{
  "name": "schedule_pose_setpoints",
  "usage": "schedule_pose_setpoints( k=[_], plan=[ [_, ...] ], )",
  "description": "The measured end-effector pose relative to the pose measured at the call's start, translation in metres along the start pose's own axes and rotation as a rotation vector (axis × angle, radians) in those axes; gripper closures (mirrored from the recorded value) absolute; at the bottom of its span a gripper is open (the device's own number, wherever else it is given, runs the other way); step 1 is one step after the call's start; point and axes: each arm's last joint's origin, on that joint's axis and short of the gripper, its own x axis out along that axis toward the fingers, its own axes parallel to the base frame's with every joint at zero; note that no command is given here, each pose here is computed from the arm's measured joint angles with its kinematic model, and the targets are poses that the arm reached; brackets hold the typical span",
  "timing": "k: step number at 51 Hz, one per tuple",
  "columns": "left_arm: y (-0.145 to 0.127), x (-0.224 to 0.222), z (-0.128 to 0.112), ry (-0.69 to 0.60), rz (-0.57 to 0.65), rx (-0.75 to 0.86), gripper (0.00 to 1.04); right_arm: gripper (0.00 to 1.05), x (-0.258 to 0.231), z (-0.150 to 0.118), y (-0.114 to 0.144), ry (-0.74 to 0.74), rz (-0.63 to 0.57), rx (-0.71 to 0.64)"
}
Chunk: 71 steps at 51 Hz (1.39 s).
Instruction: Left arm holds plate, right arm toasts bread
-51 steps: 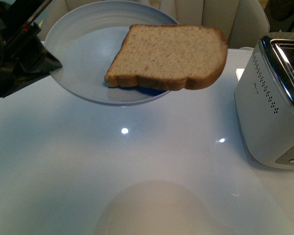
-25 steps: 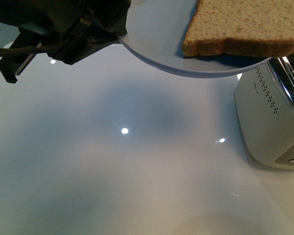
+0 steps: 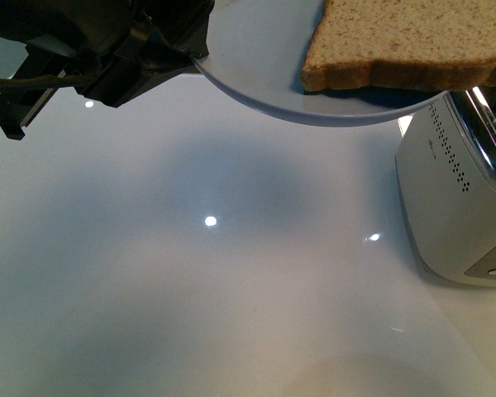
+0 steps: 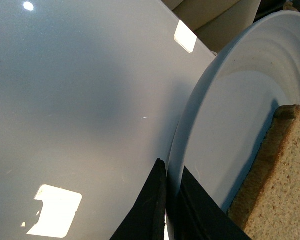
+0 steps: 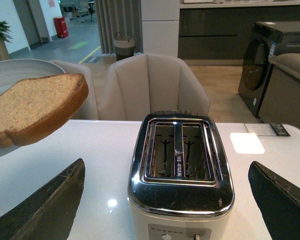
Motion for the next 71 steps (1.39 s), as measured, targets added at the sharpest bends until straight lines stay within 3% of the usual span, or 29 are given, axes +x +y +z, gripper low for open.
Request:
schedule_pose_setpoints(
  k=[4, 9, 12, 25, 40, 55, 66, 71],
  plan=[
    [0.0, 0.0, 0.0, 0.0, 0.0, 0.0, 1.02, 0.09, 0.0, -0.001, 0.0, 0.018, -0.007, 0.006],
    [0.0, 0.0, 0.0, -0.001, 0.0, 0.0, 1.02, 0.09, 0.001, -0.006, 0.001, 0.379, -0.08, 0.113],
    [0.0, 0.0, 0.0, 0.002, -0.001, -0.002, 1.02, 0.09, 0.001, -0.01, 0.001, 0.439, -0.088, 0.137],
    [0.0, 0.0, 0.0, 0.002, -0.002, -0.005, 1.02, 0.09, 0.013, 0.015, 0.007, 0.384, -0.033, 0.22],
    [0.0, 0.0, 0.0, 0.0, 0.0, -0.006, 1.02, 0.09, 0.077, 0.055, 0.032, 0.346, 0.152, 0.534],
    [0.0, 0.0, 0.0, 0.0, 0.0, -0.006, 1.02, 0.09, 0.109, 0.039, 0.057, 0.42, 0.225, 0.754],
    [0.0, 0.0, 0.0, 0.0, 0.0, -0.006, 1.02, 0.09, 0.117, 0.027, 0.065, 0.467, 0.221, 0.792],
    [0.0, 0.0, 0.0, -0.001, 0.0, -0.006, 1.02, 0.24, 0.117, 0.026, 0.066, 0.472, 0.217, 0.8]
  ],
)
